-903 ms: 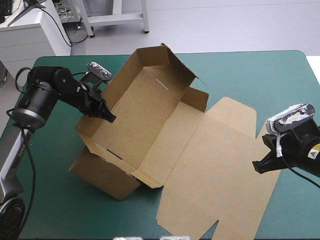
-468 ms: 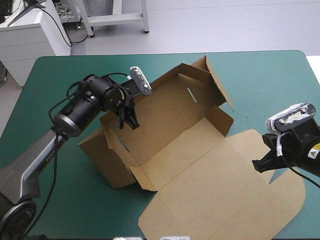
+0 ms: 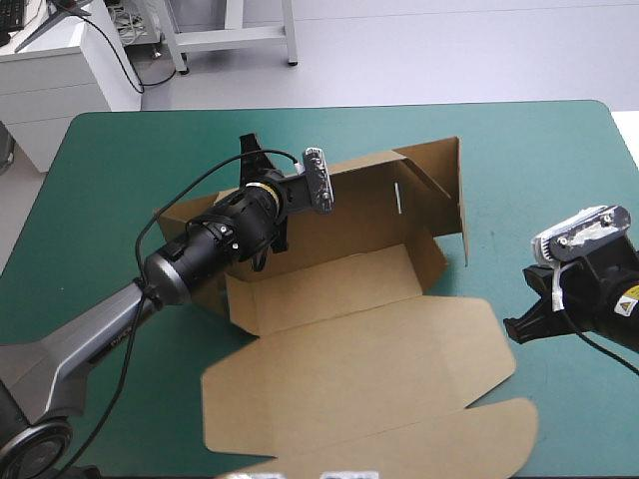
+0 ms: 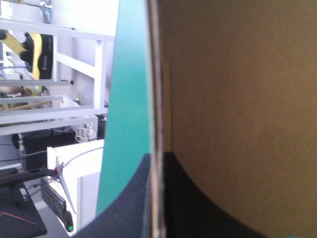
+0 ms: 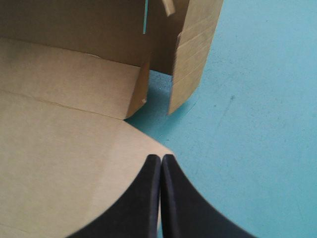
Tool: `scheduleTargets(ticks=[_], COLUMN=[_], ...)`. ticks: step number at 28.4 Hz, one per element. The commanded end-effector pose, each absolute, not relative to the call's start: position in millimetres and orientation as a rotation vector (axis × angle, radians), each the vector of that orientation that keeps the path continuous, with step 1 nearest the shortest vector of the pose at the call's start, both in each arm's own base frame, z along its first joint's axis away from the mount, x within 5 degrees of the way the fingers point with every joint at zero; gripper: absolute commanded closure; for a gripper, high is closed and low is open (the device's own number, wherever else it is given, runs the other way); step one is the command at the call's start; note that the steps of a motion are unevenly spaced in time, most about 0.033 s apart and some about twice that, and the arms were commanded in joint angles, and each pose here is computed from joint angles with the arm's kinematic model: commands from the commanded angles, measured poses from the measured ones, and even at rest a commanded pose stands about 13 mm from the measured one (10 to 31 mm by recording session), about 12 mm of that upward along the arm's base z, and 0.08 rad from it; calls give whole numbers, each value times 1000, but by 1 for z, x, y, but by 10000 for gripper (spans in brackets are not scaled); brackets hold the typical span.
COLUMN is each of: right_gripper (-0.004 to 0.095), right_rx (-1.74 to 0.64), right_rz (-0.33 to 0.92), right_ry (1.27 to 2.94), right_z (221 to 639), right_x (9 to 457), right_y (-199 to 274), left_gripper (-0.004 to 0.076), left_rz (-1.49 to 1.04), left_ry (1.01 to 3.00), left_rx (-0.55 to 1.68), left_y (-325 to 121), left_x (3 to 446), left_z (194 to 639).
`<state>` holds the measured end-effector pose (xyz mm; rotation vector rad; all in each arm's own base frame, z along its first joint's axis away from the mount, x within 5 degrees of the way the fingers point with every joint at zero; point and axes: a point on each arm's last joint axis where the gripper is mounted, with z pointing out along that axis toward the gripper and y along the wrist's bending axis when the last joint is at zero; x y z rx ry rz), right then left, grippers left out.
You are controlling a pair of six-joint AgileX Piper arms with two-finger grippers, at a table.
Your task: Fold the box
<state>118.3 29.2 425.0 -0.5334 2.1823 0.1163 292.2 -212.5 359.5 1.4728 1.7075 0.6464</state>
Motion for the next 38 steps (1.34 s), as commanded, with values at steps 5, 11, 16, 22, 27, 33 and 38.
scheduleTargets(ticks=[5, 11, 16, 22, 27, 33, 38], right_gripper=[927, 927, 927, 927, 919, 801, 290], right_rx=[-467, -448, -438, -447, -461, -453, -341], right_rz=[120, 135, 145, 139, 123, 102, 131], right_ry=[2081, 2084, 2086, 2078, 2051, 1981, 1886], right_z=[441, 441, 441, 441, 447, 468, 491], right_x=[118, 118, 118, 118, 117, 114, 132], right_y=[28, 29, 29, 29, 29, 28, 28], left_gripper=[730, 730, 730, 730, 730, 730, 730], left_rz=[626, 568, 554, 535, 542, 534, 500], left_ry=[1513, 1470, 1478, 1511, 1509, 1587, 1651], left_rx=[1384, 1403, 1463, 1450, 1470, 1403, 1343], left_y=[-205, -208, -208, -206, -204, -198, -196], left_x=[278, 273, 270, 268, 265, 263, 263], left_z=[406, 407, 383, 346, 322, 306, 303])
